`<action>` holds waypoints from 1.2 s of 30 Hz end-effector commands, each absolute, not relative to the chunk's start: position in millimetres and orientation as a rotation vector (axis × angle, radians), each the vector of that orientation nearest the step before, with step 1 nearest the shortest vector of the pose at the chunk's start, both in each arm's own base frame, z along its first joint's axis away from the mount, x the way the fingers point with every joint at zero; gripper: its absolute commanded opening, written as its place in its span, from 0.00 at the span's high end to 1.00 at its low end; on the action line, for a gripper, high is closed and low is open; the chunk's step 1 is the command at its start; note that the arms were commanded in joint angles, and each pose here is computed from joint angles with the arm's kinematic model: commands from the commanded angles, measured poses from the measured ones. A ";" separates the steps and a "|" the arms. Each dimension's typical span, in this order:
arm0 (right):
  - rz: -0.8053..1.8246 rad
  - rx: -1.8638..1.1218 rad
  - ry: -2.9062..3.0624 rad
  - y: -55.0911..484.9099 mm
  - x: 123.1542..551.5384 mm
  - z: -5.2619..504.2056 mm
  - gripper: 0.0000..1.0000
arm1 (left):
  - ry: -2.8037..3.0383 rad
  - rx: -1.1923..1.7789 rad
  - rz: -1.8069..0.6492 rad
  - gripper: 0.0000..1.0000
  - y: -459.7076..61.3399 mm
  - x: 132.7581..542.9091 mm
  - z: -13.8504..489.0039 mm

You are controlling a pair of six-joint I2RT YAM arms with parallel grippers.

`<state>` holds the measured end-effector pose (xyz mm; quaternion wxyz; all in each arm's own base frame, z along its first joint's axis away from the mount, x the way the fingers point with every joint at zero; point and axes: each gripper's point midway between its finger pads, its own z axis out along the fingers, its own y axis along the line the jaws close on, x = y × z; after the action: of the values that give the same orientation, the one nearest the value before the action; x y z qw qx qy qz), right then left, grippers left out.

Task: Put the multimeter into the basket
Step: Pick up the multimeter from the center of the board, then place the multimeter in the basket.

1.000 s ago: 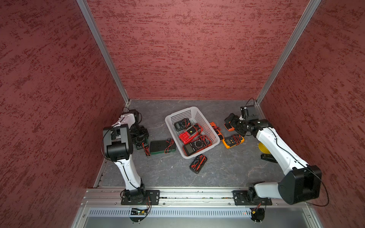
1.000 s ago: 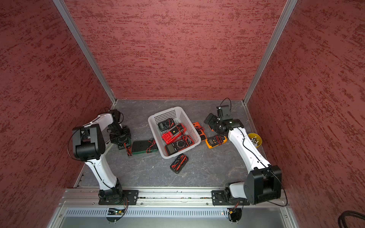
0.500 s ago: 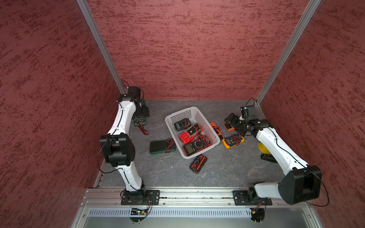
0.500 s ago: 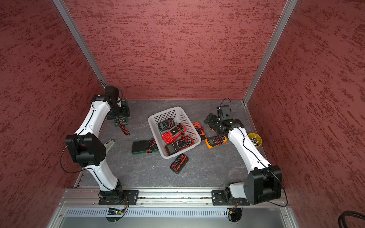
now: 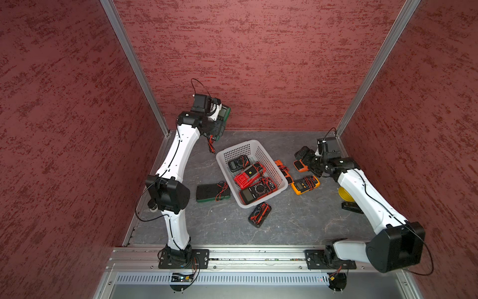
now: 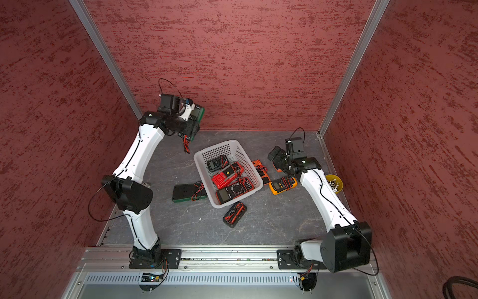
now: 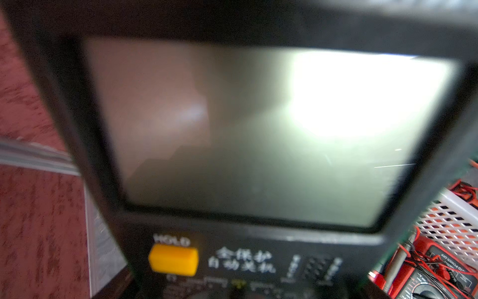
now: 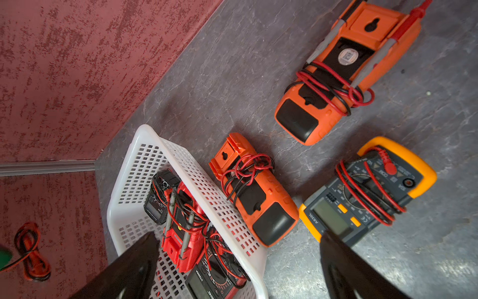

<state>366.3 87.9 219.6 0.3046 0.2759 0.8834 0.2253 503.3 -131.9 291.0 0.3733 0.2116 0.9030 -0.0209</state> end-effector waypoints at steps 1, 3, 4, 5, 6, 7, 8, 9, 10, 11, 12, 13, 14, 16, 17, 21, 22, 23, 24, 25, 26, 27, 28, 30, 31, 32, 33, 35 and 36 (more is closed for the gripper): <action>0.589 0.720 2.284 84.9 364.7 233.7 0.01 | 2.203 0.747 -0.114 0.89 -180.0 511.2 290.2; 0.584 0.723 2.280 83.6 363.6 234.0 0.01 | 2.189 0.813 -0.156 0.89 -201.3 509.3 281.0; 0.584 0.721 2.278 83.7 362.9 234.6 0.01 | 2.180 0.849 -0.175 0.89 -211.6 507.5 276.9; 0.583 0.724 2.277 83.3 362.4 234.5 0.01 | 2.175 0.874 -0.185 0.89 -219.7 506.7 272.0; 0.584 0.723 2.275 83.2 362.2 234.5 0.01 | 2.174 0.892 -0.194 0.89 -226.4 506.1 267.3; 0.583 0.724 2.276 83.0 361.6 234.1 0.01 | 2.171 0.911 -0.205 0.89 -232.6 505.2 263.4; 0.582 0.727 2.277 82.6 361.1 233.2 0.01 | 2.177 0.923 -0.211 0.89 -237.1 505.1 257.7; 0.583 0.727 2.277 82.9 360.2 232.8 0.01 | 2.185 0.926 -0.214 0.89 -239.4 505.0 253.1; 0.583 0.730 2.275 82.3 359.4 232.7 0.01 | 2.200 0.927 -0.221 0.89 -241.4 504.5 246.9; 0.581 0.733 2.277 82.0 358.6 230.7 0.01 | 2.214 0.926 -0.229 0.89 -242.8 503.7 241.1; 0.581 0.737 2.275 81.5 357.4 230.6 0.01 | 2.227 0.931 -0.236 0.89 -244.2 501.7 236.0; 0.583 0.739 2.274 81.4 356.5 230.0 0.01 | 2.241 0.945 -0.243 0.89 -245.7 497.8 229.9; 0.580 0.744 2.273 80.6 355.3 229.1 0.01 | 2.256 0.959 -0.244 0.89 -246.1 493.4 223.2; 0.575 0.746 2.272 79.7 354.0 228.8 0.01 | 2.279 0.986 -0.237 0.89 -245.3 485.6 211.4; 0.572 0.746 2.273 79.2 353.4 228.1 0.01 | 2.291 0.992 -0.224 0.89 -242.5 482.7 206.5; 0.568 0.748 2.274 78.5 353.8 226.5 0.01 | 2.354 0.999 -0.148 0.89 -227.6 475.5 186.0; 0.573 0.745 2.272 79.5 354.2 226.9 0.01 | 2.371 1.006 -0.132 0.89 -224.4 472.9 180.8; 0.576 0.746 2.272 79.8 354.4 226.0 0.01 | 2.386 1.004 -0.120 0.89 -221.8 471.4 177.1; 0.578 0.746 2.272 80.2 354.5 225.2 0.01 | 2.401 1.005 -0.111 0.89 -219.5 469.3 172.9; 0.582 0.747 2.273 80.7 354.4 224.1 0.01 | 2.416 1.003 -0.106 0.89 -217.8 467.4 168.4; 0.583 0.751 2.272 80.4 354.4 223.5 0.01 | 2.429 0.998 -0.101 0.89 -215.9 465.7 165.1; 0.584 0.751 2.271 80.4 354.4 223.6 0.01 | 2.438 0.992 -0.097 0.89 -214.5 464.3 163.1; 0.583 0.750 2.273 80.4 354.0 223.0 0.01 | 2.452 0.985 -0.088 0.89 -212.3 462.9 160.0; 0.583 0.752 2.275 80.4 352.9 222.1 0.01 | 2.482 0.981 -0.072 0.89 -207.9 459.3 153.2; 0.583 0.752 2.278 80.4 351.8 221.2 0.01 | 2.493 0.984 -0.067 0.89 -206.0 457.5 149.9; 0.583 0.752 2.275 80.5 351.7 221.9 0.01 | 2.504 0.986 -0.064 0.89 -204.8 455.4 146.7; 0.581 0.754 2.276 79.9 351.2 221.2 0.01 | 2.517 0.997 -0.065 0.89 -203.7 452.7 141.9; 0.579 0.758 2.281 79.7 349.9 219.5 0.01 | 2.547 1.016 -0.070 0.88 -201.3 448.0 133.5; 0.579 0.760 2.282 79.5 349.8 219.3 0.01 | 2.558 1.030 -0.072 0.88 -201.4 446.4 129.6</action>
<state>350.2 81.1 212.8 0.3119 0.2886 0.8778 0.2212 449.4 -203.4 112.3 0.1780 0.3630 0.9142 -0.0277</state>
